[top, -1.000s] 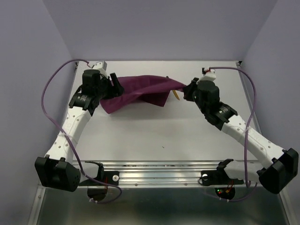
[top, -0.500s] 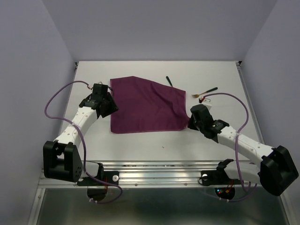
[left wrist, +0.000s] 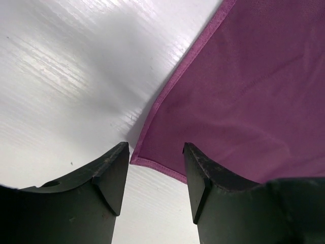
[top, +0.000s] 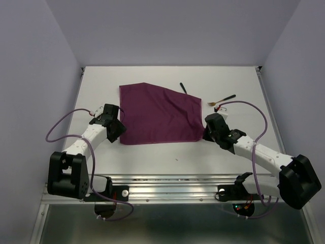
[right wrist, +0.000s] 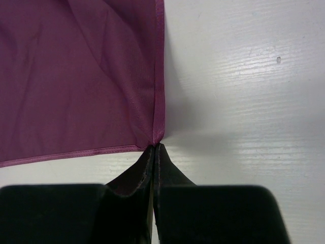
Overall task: Fold the napkin into a case and place the utensils inside
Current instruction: Flatten out the crumpled napkin at the center of the board.
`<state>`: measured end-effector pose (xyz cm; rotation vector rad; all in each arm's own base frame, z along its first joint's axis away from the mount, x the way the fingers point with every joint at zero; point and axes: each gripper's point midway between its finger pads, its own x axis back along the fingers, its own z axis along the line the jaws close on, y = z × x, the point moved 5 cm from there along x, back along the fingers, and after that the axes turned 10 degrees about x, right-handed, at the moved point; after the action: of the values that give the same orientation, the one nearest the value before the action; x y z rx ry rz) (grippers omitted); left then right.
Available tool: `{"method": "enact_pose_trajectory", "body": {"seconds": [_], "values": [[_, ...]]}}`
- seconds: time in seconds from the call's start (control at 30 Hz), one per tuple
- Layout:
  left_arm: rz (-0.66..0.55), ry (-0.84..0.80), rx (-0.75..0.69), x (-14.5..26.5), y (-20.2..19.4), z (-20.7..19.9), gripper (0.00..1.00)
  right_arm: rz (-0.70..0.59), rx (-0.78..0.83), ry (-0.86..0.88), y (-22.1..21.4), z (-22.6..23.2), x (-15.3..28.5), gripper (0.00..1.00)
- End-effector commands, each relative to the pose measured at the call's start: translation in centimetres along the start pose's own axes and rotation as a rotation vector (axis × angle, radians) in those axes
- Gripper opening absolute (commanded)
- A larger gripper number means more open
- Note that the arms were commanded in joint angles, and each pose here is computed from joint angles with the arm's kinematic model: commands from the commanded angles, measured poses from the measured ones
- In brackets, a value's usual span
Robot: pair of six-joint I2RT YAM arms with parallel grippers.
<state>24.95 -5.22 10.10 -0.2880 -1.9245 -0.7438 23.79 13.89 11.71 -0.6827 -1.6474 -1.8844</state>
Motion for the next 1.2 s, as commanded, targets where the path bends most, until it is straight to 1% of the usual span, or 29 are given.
{"method": "enact_pose_trajectory", "body": {"seconds": [0.0, 0.2, 0.33, 0.43, 0.5, 0.57, 0.6, 0.63, 0.67, 0.7, 0.73, 0.77, 0.8, 0.83, 0.87, 0.93, 1.17], "values": [[0.006, 0.049, 0.051, -1.4, -0.7, 1.1, 0.59, -0.034, -0.022, 0.024, 1.0, 0.8, -0.1, 0.01], [0.009, 0.031, 0.065, -1.7, -1.2, 1.4, 0.59, -0.036, -0.021, 0.030, 1.3, 1.0, -0.2, 0.01], [0.053, 0.025, 0.046, -2.4, -2.0, 1.5, 0.59, -0.029, -0.024, 0.031, 1.1, 1.1, -0.4, 0.01], [0.081, 0.025, 0.023, -3.2, -2.5, 1.6, 0.57, -0.022, -0.031, 0.036, 1.0, 1.2, -0.5, 0.01], [0.091, 0.030, 0.015, -3.5, -2.6, 1.5, 0.53, -0.018, -0.030, 0.037, 0.9, 1.2, -0.5, 0.01], [0.096, 0.019, 0.012, -3.6, -2.7, 1.3, 0.47, -0.019, -0.029, 0.038, 0.9, 1.2, -0.5, 0.01], [0.097, 0.001, 0.016, -3.6, -2.7, 1.0, 0.39, -0.022, -0.028, 0.036, 1.0, 1.2, -0.5, 0.01], [0.093, -0.014, 0.017, -3.3, -2.6, 0.8, 0.33, -0.020, -0.028, 0.033, 0.9, 1.1, -0.5, 0.01], [0.089, -0.024, 0.019, -3.1, -2.4, 0.7, 0.19, -0.019, -0.028, 0.033, 0.8, 1.1, -0.5, 0.01], [0.084, -0.036, 0.018, -2.9, -2.2, 0.5, 0.10, -0.017, -0.026, 0.028, 0.7, 1.0, -0.6, 0.01], [0.071, -0.061, 0.016, -2.3, -1.9, 0.0, 0.00, -0.014, -0.028, 0.024, 0.6, 0.9, -0.6, 0.04], [0.064, -0.076, 0.014, -2.0, -1.6, -0.2, 0.00, -0.002, -0.022, 0.013, 0.2, 0.7, -0.7, 0.20], [0.052, -0.091, 0.005, -1.4, -1.4, -0.4, 0.00, 0.015, -0.023, -0.008, -0.3, 0.3, -0.8, 0.41], [0.046, -0.100, 0.004, -1.1, -1.2, -0.6, 0.00, 0.021, -0.025, -0.018, -0.5, 0.2, -0.8, 0.52], [0.040, -0.107, 0.001, -0.9, -1.0, -0.7, 0.00, 0.029, -0.024, -0.026, -0.8, 0.0, -0.9, 0.61], [0.032, -0.129, -0.001, -0.5, -0.8, -0.9, 0.00, 0.051, -0.035, -0.042, -1.5, -0.3, -0.9, 0.74], [0.047, -0.138, -0.005, -0.5, -1.0, -1.0, 0.00, 0.118, -0.058, -0.041, -3.2, -0.5, -1.3, 0.75]]}}
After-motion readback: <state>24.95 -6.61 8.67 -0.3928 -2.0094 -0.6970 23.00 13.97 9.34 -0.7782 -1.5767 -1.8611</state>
